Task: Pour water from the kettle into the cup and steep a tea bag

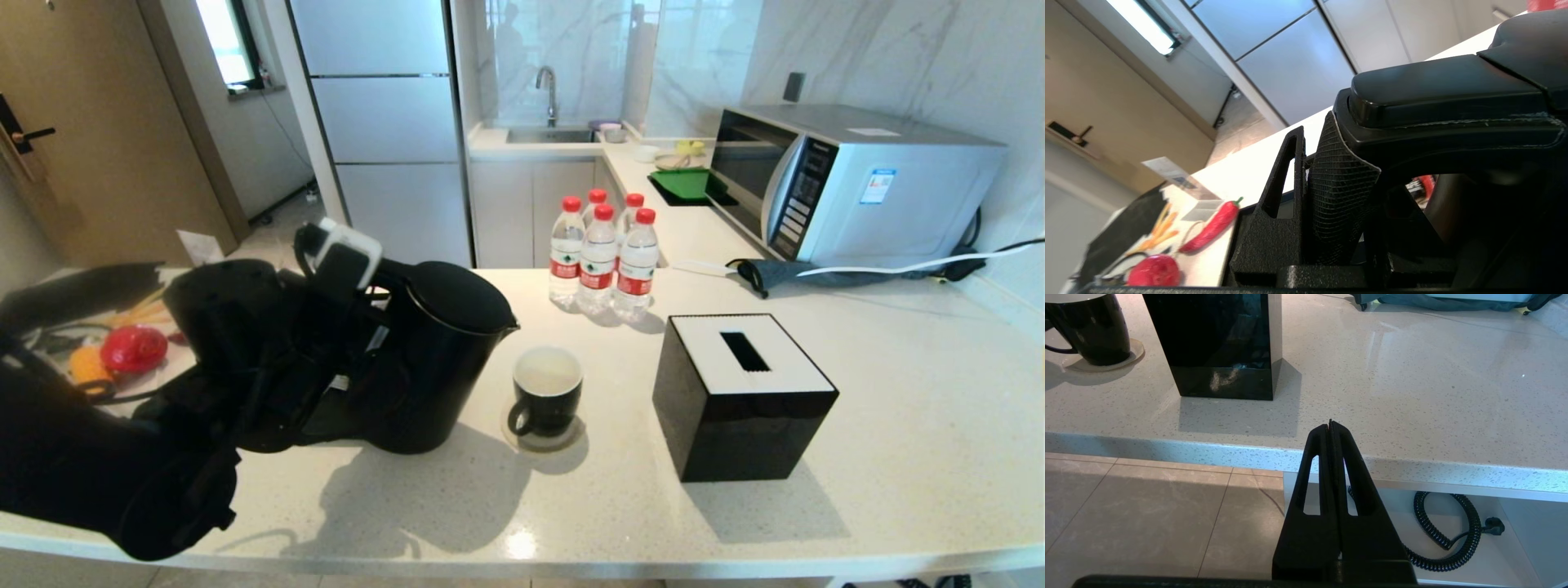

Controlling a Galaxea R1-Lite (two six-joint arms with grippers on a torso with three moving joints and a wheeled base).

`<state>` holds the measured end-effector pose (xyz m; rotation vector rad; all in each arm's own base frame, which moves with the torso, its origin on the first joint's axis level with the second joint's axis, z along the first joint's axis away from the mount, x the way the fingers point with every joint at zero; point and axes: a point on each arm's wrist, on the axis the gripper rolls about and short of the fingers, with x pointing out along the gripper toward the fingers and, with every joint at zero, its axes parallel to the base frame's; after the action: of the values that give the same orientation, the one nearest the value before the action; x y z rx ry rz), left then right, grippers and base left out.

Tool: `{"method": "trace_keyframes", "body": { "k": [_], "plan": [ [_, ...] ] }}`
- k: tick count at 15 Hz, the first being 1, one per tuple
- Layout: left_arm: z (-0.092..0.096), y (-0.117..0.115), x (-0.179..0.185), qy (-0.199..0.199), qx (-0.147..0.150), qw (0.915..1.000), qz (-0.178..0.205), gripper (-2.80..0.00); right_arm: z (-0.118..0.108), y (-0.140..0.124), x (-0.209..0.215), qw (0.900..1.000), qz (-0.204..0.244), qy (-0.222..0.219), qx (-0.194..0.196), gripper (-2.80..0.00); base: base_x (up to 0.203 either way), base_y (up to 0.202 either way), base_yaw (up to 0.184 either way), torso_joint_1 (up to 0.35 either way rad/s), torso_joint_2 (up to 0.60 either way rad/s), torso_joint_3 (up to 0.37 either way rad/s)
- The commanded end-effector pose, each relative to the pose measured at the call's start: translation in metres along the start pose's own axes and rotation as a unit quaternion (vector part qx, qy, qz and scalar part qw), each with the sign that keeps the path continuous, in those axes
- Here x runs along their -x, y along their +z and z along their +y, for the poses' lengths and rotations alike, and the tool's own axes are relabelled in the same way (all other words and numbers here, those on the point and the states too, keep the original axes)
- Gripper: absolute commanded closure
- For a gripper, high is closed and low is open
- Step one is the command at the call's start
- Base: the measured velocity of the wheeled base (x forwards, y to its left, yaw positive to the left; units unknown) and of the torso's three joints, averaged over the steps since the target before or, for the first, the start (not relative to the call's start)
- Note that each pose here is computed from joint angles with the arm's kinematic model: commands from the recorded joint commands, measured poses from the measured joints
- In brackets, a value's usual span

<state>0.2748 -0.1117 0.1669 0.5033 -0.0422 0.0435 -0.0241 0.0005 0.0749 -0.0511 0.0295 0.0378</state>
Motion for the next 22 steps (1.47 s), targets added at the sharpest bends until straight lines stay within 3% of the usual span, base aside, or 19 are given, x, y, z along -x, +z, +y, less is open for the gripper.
{"method": "trace_keyframes", "body": {
  "k": [1,6,12,15,22],
  "plan": [
    [0.001,0.002,0.001,0.011,-0.009,0.9999,0.001,0.00,0.000,0.000,0.000,1.000,0.001,0.001,0.000,0.00,0.000,0.000,0.000,0.000,0.00,0.000],
    [-0.006,0.007,0.000,0.020,-0.014,0.9997,0.003,0.00,0.000,0.000,0.000,1.000,0.001,0.001,0.000,0.00,0.000,0.000,0.000,0.000,0.00,0.000],
    [-0.014,0.015,-0.010,0.028,-0.033,0.9990,-0.005,0.00,0.000,0.000,0.000,1.000,0.001,0.001,0.000,0.00,0.000,0.000,0.000,0.000,0.00,0.000],
    [-0.019,0.017,-0.008,0.034,-0.058,0.9977,0.002,0.00,0.000,0.000,0.000,1.000,0.001,0.001,0.000,0.00,0.000,0.000,0.000,0.000,0.00,0.000],
    [-0.025,0.020,-0.011,0.030,-0.075,0.9968,-0.003,0.00,0.000,0.000,0.000,1.000,0.001,0.001,0.000,0.00,0.000,0.000,0.000,0.000,0.00,0.000]
  ]
}}
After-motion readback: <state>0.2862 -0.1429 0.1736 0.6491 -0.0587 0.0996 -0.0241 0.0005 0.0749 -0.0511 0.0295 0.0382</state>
